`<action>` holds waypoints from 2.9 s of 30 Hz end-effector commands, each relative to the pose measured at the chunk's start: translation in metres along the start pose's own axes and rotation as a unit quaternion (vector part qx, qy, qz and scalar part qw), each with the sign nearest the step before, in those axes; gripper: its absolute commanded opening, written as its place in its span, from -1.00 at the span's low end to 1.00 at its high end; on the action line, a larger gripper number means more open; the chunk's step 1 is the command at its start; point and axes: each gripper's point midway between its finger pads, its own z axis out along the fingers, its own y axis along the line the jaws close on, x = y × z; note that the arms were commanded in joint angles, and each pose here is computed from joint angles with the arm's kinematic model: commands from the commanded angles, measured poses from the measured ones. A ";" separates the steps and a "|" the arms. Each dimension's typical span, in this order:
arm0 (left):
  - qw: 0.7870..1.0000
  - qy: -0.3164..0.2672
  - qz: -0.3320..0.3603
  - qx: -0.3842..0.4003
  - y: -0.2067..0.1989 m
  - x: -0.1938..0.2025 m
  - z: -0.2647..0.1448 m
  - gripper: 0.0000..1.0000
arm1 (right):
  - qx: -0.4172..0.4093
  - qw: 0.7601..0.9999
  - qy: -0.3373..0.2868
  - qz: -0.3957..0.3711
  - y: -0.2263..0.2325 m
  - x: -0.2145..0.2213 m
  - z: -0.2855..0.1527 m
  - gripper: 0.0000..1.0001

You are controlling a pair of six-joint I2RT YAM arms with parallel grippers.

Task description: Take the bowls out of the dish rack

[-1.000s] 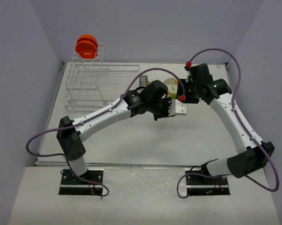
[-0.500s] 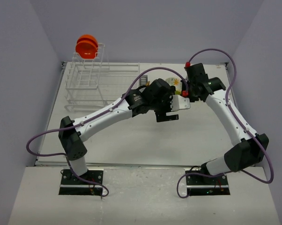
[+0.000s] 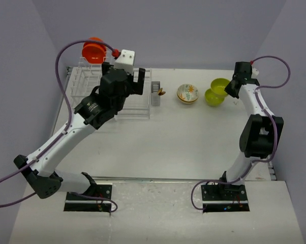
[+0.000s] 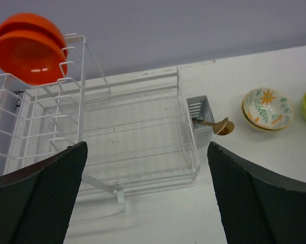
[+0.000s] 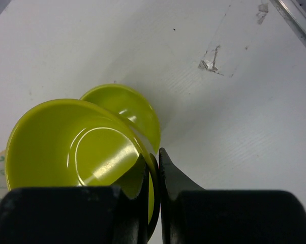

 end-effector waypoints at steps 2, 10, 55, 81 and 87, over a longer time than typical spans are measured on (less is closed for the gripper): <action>0.994 -0.037 -0.103 -0.025 0.014 -0.020 -0.024 1.00 | -0.021 0.998 -0.038 0.039 0.015 -0.027 0.036 -1.00; 0.986 -0.065 -0.146 -0.040 0.034 -0.024 -0.040 1.00 | -0.062 0.997 -0.011 0.044 0.025 -0.001 0.059 -0.93; 0.791 -0.119 -0.589 -0.118 0.221 -0.050 0.158 0.91 | -0.499 0.866 -0.038 -0.016 0.057 0.041 -0.279 0.93; 0.770 -0.118 -0.611 -0.141 0.237 0.006 0.206 -0.32 | -0.501 0.859 -0.098 -0.027 0.046 0.028 -0.317 0.95; 0.768 -0.115 -0.613 -0.144 0.237 0.010 0.204 -0.79 | -0.500 0.859 -0.106 -0.028 0.045 0.025 -0.320 0.95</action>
